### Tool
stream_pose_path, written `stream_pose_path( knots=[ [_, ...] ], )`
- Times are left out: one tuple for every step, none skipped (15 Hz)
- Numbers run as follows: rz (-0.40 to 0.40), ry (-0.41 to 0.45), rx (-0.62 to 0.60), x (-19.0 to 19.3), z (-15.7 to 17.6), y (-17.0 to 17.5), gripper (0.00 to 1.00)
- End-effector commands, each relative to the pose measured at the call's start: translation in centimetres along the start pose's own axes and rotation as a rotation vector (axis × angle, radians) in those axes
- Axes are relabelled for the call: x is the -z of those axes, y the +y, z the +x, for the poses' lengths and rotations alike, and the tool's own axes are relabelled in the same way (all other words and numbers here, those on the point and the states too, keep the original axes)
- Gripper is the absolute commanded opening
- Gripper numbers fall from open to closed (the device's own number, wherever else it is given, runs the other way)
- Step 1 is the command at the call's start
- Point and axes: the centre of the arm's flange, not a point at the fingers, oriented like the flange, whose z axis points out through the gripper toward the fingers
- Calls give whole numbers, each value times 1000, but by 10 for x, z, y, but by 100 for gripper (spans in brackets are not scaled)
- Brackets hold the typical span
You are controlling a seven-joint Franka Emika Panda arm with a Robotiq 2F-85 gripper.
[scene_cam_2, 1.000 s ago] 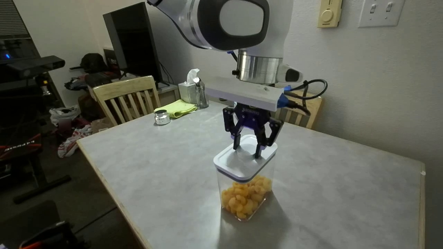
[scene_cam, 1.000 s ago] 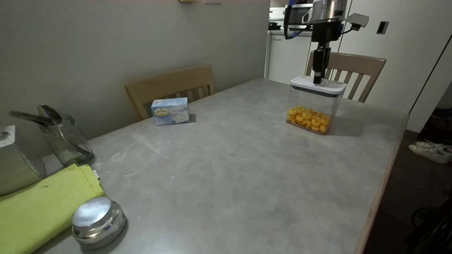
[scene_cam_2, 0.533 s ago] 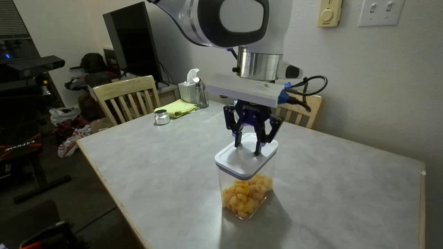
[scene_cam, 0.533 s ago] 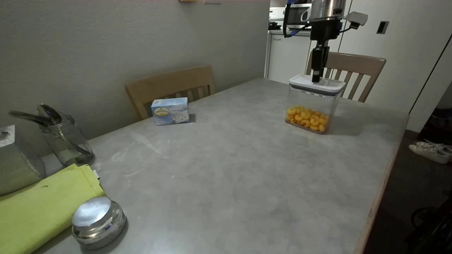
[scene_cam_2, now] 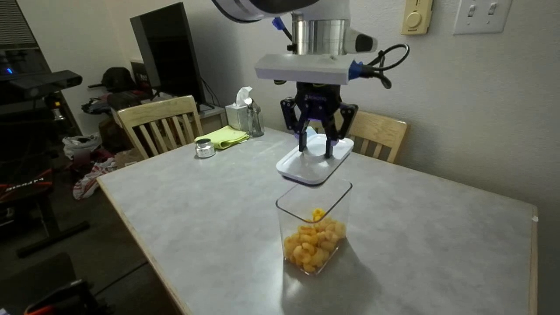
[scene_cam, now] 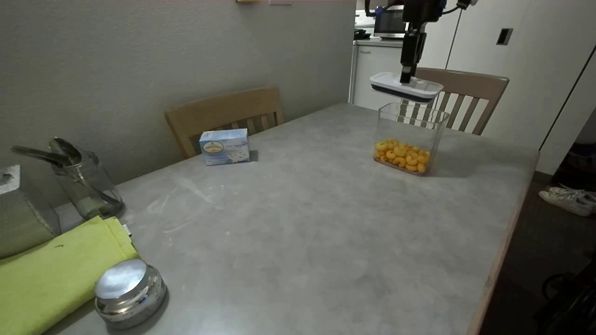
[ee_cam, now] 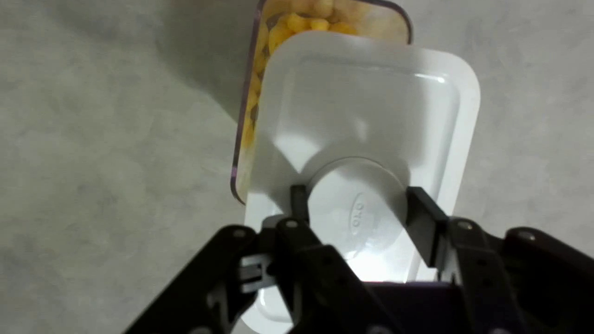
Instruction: Press the button on the white lid then put the lid on the table
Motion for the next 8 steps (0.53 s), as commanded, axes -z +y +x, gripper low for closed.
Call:
stream_pose_path(
  knots=[
    [-12, 20, 5, 17, 10, -22, 29],
    [-13, 30, 14, 15, 14, -30, 29],
    [-1, 31, 20, 12, 17, -38, 29],
    [2, 31, 26, 7, 23, -47, 29],
    [11, 30, 29, 2, 27, -55, 29],
    [16, 29, 32, -4, 33, -65, 29],
    [21, 24, 39, -10, 38, -74, 29],
    [19, 25, 45, -18, 44, -83, 29]
  ],
)
